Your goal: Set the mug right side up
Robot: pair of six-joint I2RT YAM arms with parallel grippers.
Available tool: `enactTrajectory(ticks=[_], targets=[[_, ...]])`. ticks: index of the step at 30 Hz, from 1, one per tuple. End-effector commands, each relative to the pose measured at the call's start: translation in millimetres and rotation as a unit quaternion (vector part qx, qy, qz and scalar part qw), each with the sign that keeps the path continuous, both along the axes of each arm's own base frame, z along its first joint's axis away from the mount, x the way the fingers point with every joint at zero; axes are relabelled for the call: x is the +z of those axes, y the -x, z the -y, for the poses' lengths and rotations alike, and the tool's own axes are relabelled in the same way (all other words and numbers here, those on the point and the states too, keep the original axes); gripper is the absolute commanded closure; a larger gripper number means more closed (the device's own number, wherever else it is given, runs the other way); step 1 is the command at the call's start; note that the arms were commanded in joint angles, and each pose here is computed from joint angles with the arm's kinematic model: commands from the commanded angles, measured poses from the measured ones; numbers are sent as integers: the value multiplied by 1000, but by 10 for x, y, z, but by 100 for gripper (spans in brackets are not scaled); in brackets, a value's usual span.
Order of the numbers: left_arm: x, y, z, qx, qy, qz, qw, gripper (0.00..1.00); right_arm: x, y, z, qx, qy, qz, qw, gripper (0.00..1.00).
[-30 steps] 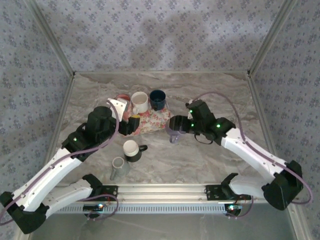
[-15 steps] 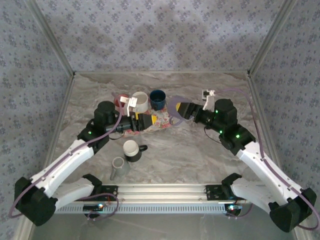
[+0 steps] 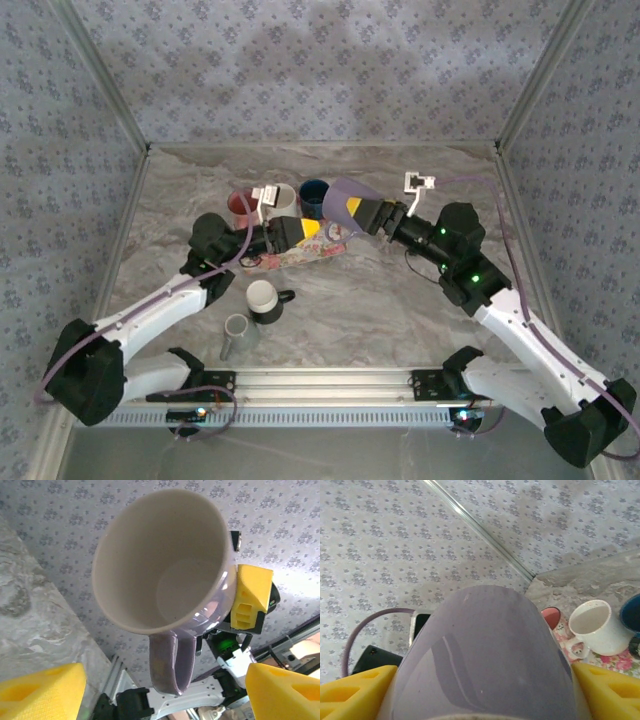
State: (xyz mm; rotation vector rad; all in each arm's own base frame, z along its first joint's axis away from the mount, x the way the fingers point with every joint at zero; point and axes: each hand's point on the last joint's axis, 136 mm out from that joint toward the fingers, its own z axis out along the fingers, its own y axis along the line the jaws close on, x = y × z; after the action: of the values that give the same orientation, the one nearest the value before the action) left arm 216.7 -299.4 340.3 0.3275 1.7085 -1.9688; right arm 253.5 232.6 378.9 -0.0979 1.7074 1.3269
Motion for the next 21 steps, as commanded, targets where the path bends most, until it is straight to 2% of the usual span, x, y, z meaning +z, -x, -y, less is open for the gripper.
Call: enactTrajectory(ticks=[1,5,8,16,21], targets=[[275,173,7,-30,43,36,998,18,478,117,2,10,-57,70,996,39],[280,161,34,-32,52,32,998,19,527,136,-57,20,-62,77,995,39],[333,176,67,-40,65,34,996,24,512,139,-105,26,-64,75,995,39],[493,346,180,-81,91,65,990,42,467,146,-186,36,-70,68,995,39],[507,349,190,-83,97,69,990,58,428,154,-218,41,-73,61,995,39]])
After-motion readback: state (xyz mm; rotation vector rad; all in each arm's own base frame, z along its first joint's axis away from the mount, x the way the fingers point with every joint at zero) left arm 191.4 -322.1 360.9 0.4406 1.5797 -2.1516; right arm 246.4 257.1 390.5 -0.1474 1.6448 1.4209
